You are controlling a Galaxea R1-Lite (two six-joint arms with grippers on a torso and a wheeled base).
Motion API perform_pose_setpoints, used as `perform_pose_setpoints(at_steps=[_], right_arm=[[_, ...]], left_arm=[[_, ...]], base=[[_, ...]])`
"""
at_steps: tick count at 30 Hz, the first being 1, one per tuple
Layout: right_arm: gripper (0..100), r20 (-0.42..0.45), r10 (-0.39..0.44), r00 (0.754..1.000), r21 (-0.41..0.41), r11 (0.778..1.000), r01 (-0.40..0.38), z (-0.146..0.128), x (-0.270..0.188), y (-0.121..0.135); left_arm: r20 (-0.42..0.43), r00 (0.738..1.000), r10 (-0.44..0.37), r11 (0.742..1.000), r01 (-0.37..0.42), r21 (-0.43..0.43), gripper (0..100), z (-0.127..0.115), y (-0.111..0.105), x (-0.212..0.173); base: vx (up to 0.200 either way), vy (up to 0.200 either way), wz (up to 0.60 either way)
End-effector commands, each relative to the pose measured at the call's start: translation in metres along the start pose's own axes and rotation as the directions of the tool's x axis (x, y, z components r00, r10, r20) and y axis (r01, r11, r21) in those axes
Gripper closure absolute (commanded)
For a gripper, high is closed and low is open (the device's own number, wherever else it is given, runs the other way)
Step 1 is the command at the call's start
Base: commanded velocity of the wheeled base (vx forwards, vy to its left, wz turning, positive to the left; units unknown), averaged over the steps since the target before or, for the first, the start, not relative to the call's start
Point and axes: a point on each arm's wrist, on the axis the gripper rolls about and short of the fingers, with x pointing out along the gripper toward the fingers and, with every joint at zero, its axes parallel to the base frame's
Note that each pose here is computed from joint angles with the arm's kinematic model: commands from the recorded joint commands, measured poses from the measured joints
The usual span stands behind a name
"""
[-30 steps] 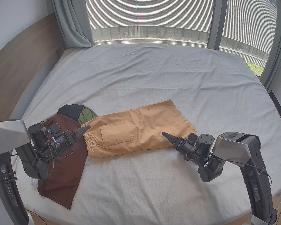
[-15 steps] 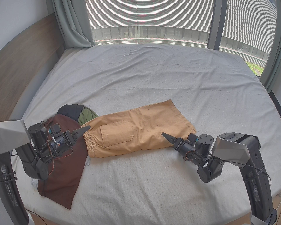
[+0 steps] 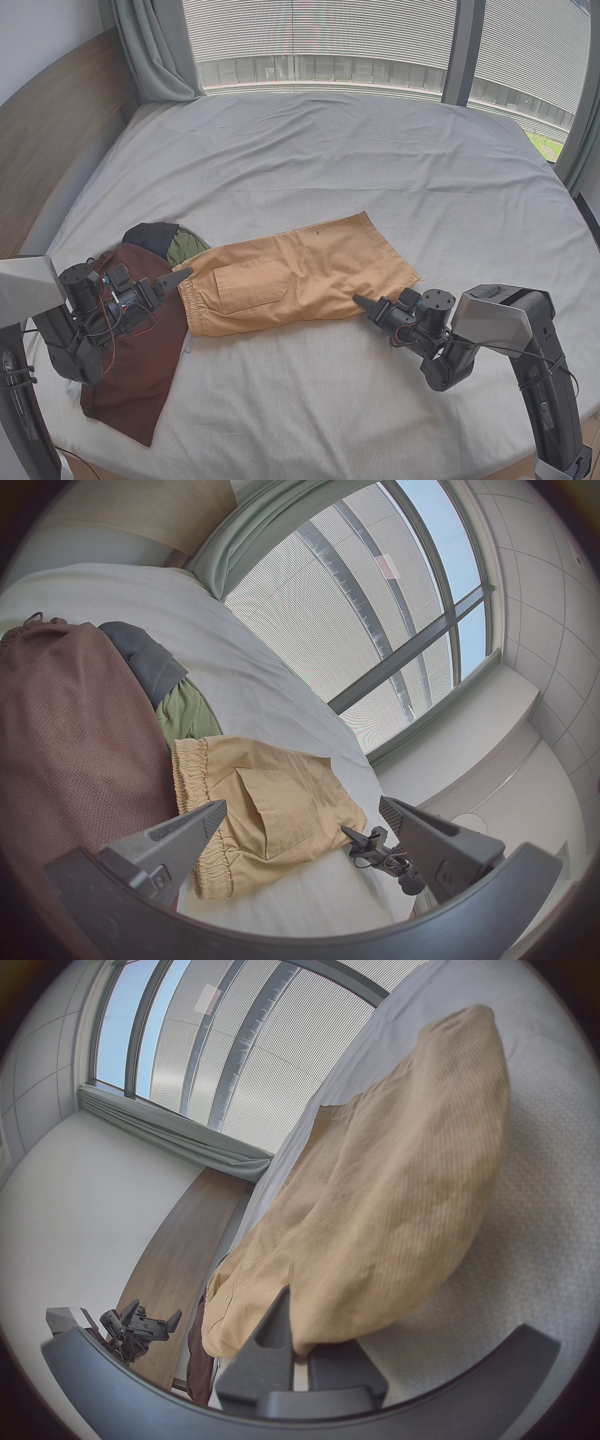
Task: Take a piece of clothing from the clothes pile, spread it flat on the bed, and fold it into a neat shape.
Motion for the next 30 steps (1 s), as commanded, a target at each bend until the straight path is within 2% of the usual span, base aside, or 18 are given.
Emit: perform_pose_setpoints(at_steps=[1,12,17,24,30], right_arm=[[100,-0.001,-0.003,1.0,0.0,1.0,0.003,-0.001,-0.001,0.0],[100,-0.022,-0.023,0.999,0.009,1.0,0.023,0.001,-0.014,0.01],[100,-0.053,-0.048,0.997,0.014,0.999,0.049,-0.001,-0.028,0.019],[100,-0.076,-0.067,0.995,0.012,0.998,0.068,0.001,-0.046,0.033],[100,-0.117,-0.103,0.988,0.023,0.994,0.106,-0.006,-0.061,0.036]], left_arm=[[-0.003,1.0,-0.004,1.0,0.004,-0.002,0,0.0,-0.001,0.0],[-0.002,1.0,-0.011,1.0,0.011,-0.002,0,0.001,-0.001,0.001],[-0.03,0.999,-0.016,1.0,0.016,-0.007,0,-0.007,-0.008,-0.001],[-0.038,0.999,-0.013,0.996,0.017,0.084,0,-0.01,-0.007,-0.002],[-0.043,0.999,-0.014,0.996,0.017,0.086,0,-0.011,-0.008,-0.002]], base=[[0.0,0.0,0.0],[0.0,0.0,0.0],[0.0,0.0,0.0],[0.0,0.0,0.0],[0.0,0.0,0.0]])
